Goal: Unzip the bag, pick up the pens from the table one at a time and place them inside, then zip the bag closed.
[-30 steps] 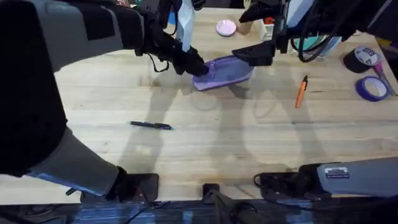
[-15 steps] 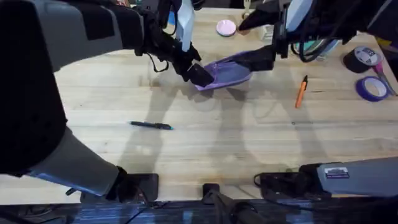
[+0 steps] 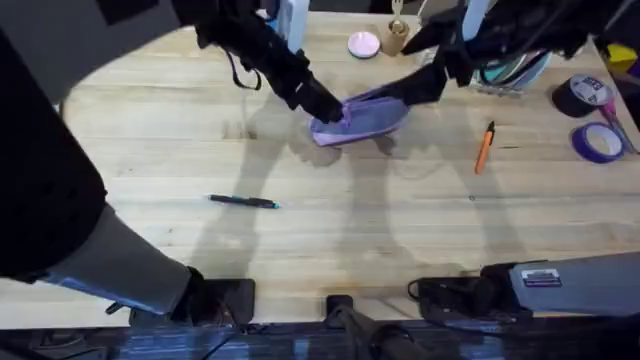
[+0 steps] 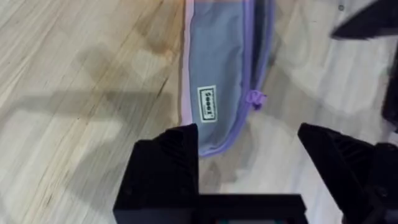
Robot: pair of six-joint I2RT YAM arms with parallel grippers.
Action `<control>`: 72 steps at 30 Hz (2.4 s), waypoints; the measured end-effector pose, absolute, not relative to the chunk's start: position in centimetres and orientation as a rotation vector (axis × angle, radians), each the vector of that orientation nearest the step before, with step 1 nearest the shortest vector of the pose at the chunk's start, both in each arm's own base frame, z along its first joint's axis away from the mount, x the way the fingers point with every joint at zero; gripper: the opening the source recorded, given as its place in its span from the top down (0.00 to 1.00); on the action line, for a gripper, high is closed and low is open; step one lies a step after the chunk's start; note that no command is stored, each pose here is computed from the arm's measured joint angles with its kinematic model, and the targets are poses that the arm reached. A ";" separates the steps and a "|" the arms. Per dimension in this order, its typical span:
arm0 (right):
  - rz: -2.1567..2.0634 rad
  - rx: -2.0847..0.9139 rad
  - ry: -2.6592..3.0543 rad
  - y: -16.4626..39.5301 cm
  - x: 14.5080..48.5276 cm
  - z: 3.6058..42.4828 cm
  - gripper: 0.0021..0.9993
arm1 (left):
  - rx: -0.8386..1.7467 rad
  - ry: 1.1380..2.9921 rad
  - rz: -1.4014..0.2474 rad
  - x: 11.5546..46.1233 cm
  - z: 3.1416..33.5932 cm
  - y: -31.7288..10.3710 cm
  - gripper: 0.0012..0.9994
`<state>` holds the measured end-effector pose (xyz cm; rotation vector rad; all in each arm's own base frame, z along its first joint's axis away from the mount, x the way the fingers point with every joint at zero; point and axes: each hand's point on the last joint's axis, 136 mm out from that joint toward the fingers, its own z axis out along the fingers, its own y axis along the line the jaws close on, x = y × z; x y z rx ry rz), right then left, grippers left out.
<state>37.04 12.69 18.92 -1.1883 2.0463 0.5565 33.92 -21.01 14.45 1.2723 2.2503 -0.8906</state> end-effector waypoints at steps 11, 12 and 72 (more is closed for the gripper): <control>0.263 -1.324 2.117 14.5 36.9 22.9 0.01 | 1.373 2.173 -0.988 32.1 16.7 -18.6 0.00; 0.247 -1.339 2.125 14.6 36.7 22.9 0.01 | 1.377 2.151 -1.002 32.1 16.9 -18.4 0.00; 0.037 -2.062 1.647 16.0 36.2 23.5 0.97 | 1.483 1.911 -0.662 30.4 24.1 -15.3 0.00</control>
